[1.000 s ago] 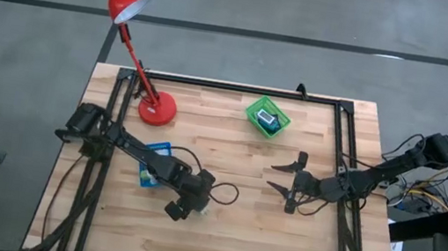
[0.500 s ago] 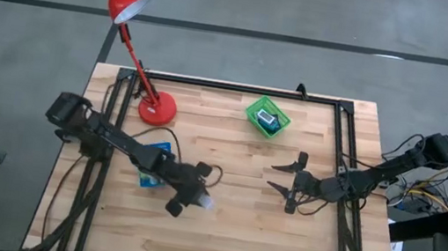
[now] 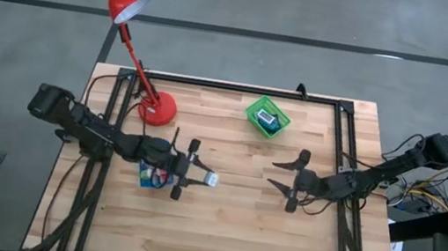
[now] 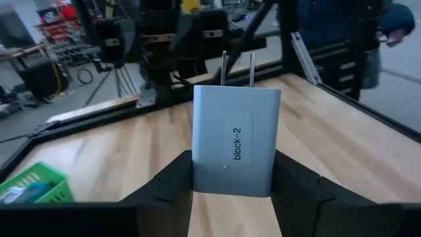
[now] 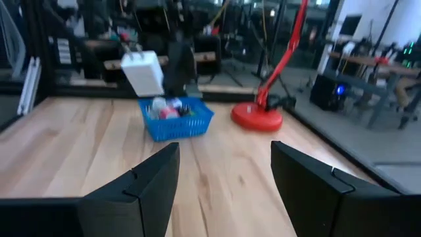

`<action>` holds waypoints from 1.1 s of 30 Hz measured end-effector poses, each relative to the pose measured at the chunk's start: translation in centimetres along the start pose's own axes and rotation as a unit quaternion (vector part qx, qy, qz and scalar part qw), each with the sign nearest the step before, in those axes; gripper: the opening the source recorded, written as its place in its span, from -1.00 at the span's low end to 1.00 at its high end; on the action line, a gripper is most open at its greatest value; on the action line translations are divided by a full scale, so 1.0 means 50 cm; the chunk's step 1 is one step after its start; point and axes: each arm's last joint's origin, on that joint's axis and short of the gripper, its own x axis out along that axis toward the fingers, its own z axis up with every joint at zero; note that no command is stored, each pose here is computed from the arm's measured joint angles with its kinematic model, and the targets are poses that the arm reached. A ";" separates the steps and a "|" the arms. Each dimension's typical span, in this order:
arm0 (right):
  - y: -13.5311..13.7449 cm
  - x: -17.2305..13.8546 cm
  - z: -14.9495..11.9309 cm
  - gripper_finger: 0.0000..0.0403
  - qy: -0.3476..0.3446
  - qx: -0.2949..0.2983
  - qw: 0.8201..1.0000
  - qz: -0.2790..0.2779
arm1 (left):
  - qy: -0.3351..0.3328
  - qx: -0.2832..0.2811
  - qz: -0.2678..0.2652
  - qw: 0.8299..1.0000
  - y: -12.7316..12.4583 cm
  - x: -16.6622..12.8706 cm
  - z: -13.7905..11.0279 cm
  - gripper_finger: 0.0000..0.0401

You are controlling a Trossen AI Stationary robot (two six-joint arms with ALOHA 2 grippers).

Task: Pick & Place Office items
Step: Put the white charger adapter into the blue basket

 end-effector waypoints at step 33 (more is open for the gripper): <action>-0.019 0.098 0.013 0.18 -0.038 -0.029 0.995 -0.087 | -0.079 0.033 0.079 0.993 0.049 0.000 0.038 -0.22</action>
